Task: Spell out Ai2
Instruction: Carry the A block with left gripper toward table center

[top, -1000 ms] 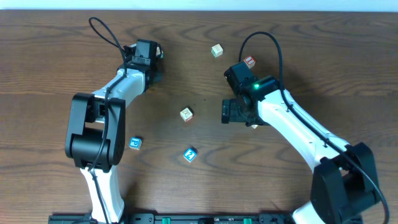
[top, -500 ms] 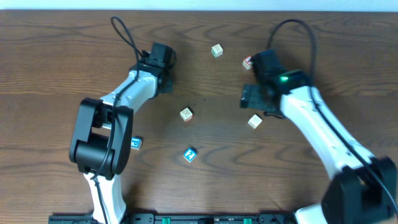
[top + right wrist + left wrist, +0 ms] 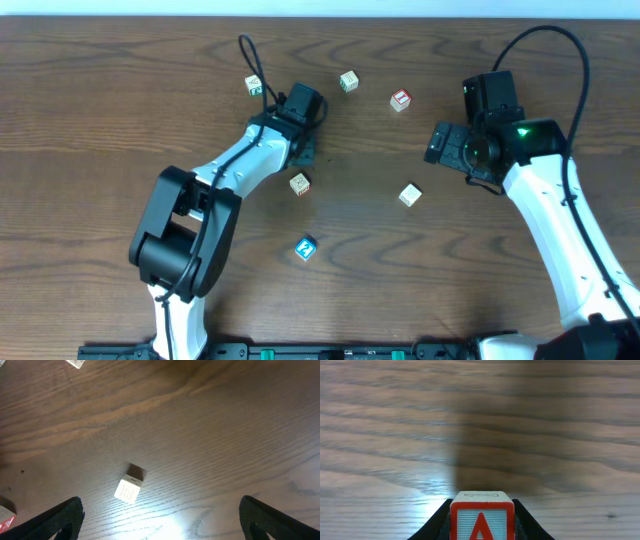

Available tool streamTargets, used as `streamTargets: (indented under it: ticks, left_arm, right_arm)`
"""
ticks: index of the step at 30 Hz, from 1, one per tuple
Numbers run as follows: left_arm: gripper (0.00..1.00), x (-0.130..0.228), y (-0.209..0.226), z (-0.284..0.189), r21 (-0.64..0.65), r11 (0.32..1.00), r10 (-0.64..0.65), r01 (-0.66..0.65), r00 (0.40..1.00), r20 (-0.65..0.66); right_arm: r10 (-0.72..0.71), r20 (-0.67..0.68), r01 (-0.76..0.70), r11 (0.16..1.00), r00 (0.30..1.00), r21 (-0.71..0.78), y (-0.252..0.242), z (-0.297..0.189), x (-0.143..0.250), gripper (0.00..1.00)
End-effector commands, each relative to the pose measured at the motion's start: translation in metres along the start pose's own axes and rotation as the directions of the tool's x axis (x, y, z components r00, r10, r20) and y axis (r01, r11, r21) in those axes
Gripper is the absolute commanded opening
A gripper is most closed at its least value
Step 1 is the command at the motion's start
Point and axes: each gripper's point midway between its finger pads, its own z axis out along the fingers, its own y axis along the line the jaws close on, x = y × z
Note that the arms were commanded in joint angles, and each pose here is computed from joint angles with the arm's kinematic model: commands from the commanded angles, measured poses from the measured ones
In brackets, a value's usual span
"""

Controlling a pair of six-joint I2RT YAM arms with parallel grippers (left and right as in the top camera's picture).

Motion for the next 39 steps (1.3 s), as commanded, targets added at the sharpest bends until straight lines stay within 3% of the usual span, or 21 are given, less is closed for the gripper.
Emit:
streamTargets:
  ticks: [1,9,15,32,39]
  left_arm:
    - [0.22,-0.001,-0.016,-0.009,0.064,0.998,0.026,-0.026,1.000,0.003]
    - [0.22,0.007,-0.037,-0.011,0.148,0.989,-0.001,0.006,1.000,-0.029]
    - [0.22,0.015,-0.037,-0.012,0.133,0.990,-0.027,0.035,0.998,-0.061]
    - [0.29,0.005,-0.030,-0.011,0.072,0.997,-0.042,0.042,0.999,-0.002]
    - [0.40,0.004,-0.031,-0.007,0.072,0.996,-0.042,0.042,0.999,0.000]
  right_arm:
    - [-0.009,0.026,0.009,1.000,1.000,-0.010,0.001,-0.007,-0.007,0.99]
    - [-0.004,0.049,0.005,1.000,0.999,-0.020,0.003,-0.007,-0.013,0.99]
    - [0.000,0.067,0.002,1.000,0.998,-0.030,0.006,-0.007,-0.017,0.99]
    - [0.000,0.072,0.002,0.999,0.997,-0.033,0.007,-0.007,-0.018,0.99]
    - [-0.002,0.061,0.004,1.000,0.998,-0.027,0.005,-0.007,-0.016,0.99]
